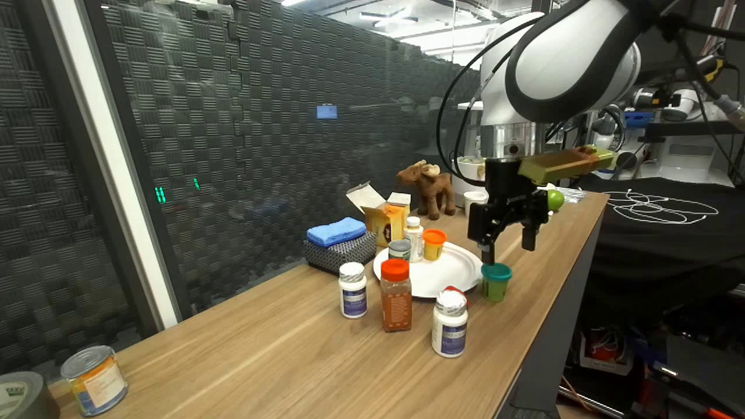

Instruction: Put the bottles on the tray

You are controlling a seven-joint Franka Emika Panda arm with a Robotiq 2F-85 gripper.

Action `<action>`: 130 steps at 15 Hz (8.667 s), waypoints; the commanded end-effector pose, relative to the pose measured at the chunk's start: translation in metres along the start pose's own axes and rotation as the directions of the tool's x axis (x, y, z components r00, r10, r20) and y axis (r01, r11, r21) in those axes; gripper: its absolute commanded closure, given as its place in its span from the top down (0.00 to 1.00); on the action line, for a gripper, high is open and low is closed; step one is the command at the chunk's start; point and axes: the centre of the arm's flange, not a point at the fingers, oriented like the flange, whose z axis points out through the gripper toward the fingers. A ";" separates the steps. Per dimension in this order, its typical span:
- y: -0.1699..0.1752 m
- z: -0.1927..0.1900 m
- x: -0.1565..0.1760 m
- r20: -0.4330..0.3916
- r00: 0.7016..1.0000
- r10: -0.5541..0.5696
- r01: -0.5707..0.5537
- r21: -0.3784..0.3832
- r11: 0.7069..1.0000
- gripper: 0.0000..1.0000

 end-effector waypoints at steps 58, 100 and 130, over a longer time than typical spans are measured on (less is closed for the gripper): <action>-0.010 0.023 0.117 -0.138 0.990 -0.009 -0.002 -0.081 0.997 0.28; -0.190 -0.025 0.009 -0.172 0.911 -0.374 0.386 0.043 0.921 1.00; -0.066 -0.048 0.060 -0.158 0.985 -0.070 0.071 0.003 0.997 0.25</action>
